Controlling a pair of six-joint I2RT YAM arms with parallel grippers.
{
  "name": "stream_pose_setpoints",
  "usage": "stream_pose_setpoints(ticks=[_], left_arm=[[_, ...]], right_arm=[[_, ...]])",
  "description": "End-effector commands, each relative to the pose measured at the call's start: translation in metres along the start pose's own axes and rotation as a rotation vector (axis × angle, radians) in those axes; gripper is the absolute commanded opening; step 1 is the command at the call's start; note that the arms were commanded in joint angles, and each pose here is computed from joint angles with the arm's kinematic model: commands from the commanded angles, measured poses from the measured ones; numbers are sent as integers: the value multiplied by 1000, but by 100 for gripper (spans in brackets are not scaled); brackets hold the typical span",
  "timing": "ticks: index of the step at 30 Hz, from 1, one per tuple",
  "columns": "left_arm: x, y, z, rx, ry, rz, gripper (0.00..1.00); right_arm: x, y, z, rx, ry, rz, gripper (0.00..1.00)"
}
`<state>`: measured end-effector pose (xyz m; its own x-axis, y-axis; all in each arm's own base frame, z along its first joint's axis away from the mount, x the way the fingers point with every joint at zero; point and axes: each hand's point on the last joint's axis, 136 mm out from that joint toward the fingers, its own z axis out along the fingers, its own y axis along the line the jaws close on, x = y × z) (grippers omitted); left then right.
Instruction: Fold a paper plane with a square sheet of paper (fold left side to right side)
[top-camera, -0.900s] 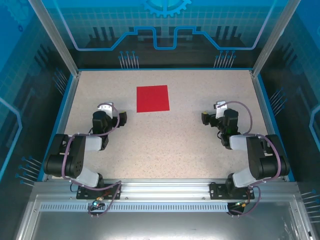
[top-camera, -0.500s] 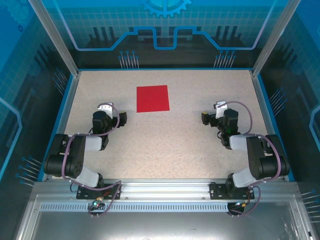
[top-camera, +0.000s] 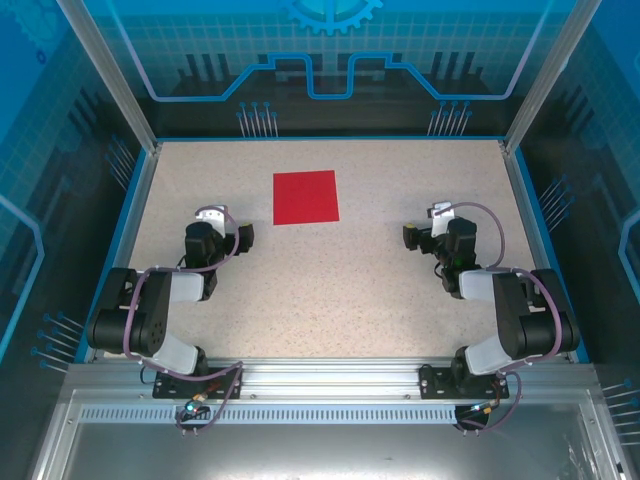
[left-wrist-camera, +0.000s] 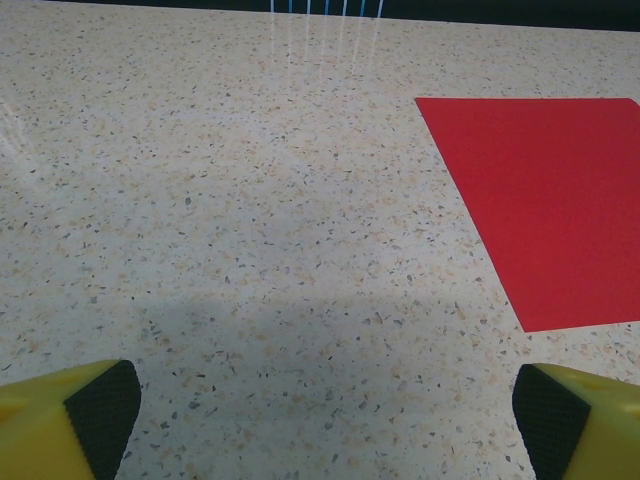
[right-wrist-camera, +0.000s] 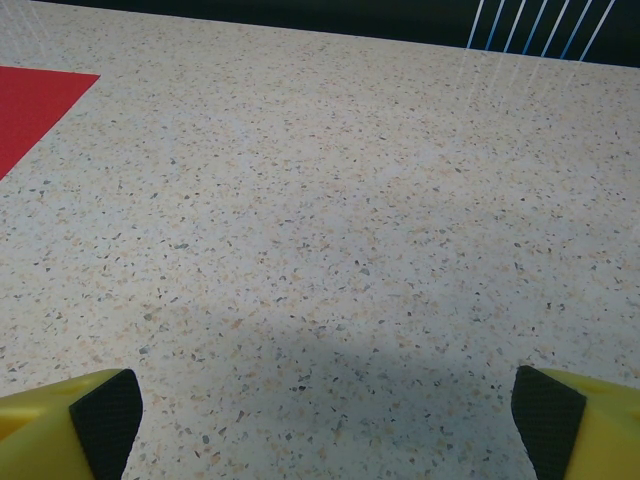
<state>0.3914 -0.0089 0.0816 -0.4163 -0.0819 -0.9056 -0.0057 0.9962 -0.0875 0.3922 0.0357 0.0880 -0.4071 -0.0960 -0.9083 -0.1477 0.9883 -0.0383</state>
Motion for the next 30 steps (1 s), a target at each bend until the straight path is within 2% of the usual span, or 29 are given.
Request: stream_pose_setpoints(ticks=[1,6,9,13,16,19,23,30], left_arm=[[-10,2,1,1,-24,-6,99],[-25,7,-4,-42,22,-26,99],[-49,0,-19,-27,46,-62,99],[-69,-39,-39,71,81,-71,99],[-63,-77,-41,131,186,-24,99],[-46,-109,-32,151,302,0,99],[-33,-147,-6,165,411,39,99],[-22,-171,57,101,566,28,99]], right_arm=[[-7,-3,2,-3,-17,-8,99],[-7,-4,2,-8,-18,-3,99],[-13,-4,0,-8,8,2,99],[-29,-11,-11,21,107,72,99],[-35,1,-28,-35,182,145,99],[-43,20,-50,-91,211,190,99],[-46,36,-77,-96,228,203,99],[-46,52,-104,-125,227,219,99]])
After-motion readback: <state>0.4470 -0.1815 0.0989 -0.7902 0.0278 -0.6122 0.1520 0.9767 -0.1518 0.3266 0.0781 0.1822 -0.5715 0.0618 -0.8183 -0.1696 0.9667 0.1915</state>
